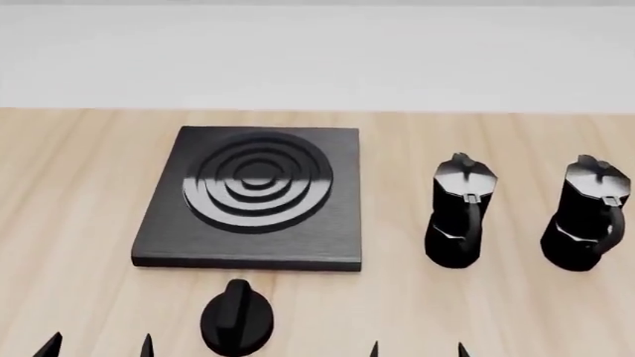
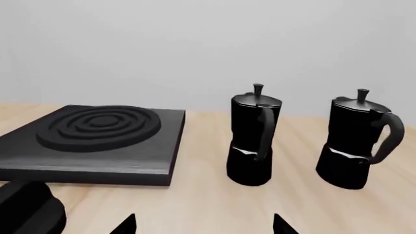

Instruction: Put the right moka pot on the stove.

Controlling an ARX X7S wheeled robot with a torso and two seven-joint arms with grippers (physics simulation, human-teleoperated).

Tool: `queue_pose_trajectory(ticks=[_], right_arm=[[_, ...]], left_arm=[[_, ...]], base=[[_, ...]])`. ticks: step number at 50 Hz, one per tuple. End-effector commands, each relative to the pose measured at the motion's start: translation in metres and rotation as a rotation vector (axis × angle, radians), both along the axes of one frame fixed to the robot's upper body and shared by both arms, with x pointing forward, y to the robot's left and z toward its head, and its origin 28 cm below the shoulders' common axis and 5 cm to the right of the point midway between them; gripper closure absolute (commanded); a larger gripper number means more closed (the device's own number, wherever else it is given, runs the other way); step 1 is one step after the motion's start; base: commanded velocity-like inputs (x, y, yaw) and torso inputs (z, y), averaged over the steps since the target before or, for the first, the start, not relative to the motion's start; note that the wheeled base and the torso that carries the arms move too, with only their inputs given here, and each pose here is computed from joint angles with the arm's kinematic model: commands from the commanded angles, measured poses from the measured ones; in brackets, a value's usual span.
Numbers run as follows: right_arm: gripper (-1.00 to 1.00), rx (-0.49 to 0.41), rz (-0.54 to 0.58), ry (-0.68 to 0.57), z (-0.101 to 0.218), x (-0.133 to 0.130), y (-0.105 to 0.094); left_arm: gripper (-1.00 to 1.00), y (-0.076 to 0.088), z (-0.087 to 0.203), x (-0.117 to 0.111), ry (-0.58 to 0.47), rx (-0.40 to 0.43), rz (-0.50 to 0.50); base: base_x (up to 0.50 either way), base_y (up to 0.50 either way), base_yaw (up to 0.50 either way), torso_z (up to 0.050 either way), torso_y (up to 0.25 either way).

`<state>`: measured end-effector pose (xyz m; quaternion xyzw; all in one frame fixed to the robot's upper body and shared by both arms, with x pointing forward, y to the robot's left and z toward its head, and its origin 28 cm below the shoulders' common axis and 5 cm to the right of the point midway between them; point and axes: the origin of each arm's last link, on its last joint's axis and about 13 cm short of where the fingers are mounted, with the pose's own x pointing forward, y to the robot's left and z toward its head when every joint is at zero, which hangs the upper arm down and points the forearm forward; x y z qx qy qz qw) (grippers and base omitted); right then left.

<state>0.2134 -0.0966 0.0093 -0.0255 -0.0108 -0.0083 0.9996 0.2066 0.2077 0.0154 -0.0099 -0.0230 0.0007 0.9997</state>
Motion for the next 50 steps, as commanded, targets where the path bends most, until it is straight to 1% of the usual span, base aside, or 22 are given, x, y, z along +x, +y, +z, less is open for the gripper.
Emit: queue_pose_trajectory(ticks=[1, 36, 50], right_arm=[[-1.0, -0.002, -0.003, -0.001, 0.0002, -0.0003, -0.0002], [-1.0, 0.002, -0.001, 0.0, -0.0007, 0.0006, -0.0008], [-1.0, 0.004, 0.008, -0.011, 0.0021, -0.0009, -0.0009]], left_arm=[[-1.0, 0.0, -0.0002, 0.0001, 0.0, 0.001, 0.002], [-1.0, 0.0002, 0.0001, 0.0004, -0.002, -0.001, 0.003], [-1.0, 0.0005, -0.0003, 0.0008, -0.001, -0.004, 0.007]], base=[[0.29, 0.0, 0.0, 0.0, 0.0], [0.29, 0.04, 0.0, 0.0, 0.0], [0.41, 0.01, 0.0, 0.0, 0.0]])
